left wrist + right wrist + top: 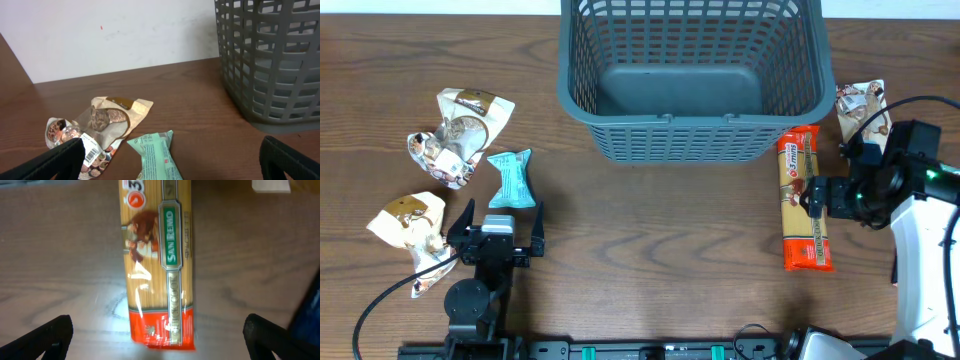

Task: Pack container
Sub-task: 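Lower the right gripper onto the spaghetti package and close, then lift the spaghetti package with the right gripper toward the basket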

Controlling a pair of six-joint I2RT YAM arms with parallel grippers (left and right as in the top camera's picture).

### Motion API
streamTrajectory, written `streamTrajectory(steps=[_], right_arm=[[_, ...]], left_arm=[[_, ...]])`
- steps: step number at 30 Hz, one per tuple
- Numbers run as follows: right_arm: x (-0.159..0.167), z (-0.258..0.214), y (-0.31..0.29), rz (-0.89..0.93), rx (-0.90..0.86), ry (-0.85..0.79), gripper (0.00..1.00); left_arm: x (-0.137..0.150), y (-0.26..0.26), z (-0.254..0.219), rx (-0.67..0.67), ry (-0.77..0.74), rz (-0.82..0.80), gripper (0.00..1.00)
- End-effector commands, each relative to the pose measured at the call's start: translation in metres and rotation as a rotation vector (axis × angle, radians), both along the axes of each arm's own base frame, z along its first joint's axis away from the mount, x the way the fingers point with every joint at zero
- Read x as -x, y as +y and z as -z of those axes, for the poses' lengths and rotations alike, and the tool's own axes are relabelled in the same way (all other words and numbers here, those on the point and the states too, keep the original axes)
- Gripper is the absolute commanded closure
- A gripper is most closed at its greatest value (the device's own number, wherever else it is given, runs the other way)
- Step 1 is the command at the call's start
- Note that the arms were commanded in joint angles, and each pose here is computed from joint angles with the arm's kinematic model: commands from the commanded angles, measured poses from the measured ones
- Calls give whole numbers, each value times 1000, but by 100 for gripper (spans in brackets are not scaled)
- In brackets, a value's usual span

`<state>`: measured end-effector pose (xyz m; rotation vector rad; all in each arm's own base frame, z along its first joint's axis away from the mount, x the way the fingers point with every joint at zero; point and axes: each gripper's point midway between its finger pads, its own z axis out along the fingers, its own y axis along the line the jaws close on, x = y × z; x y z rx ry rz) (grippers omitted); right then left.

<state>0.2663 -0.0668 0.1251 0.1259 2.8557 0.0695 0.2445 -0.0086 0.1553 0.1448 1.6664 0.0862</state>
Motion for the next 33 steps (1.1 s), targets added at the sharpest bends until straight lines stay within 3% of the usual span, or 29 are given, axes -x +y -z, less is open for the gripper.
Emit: streamTrajectory(steps=[1, 22, 33], right_arm=[[-7, 11, -1, -11, -20, -4, 1], [-50, 119, -13, 11, -76, 134, 1], [-53, 131, -8, -7, -79, 149, 1]], left_arm=[[0, 3, 10, 1, 19, -21, 1], [0, 3, 12, 1, 26, -20, 1], [0, 3, 12, 1, 26, -20, 1]])
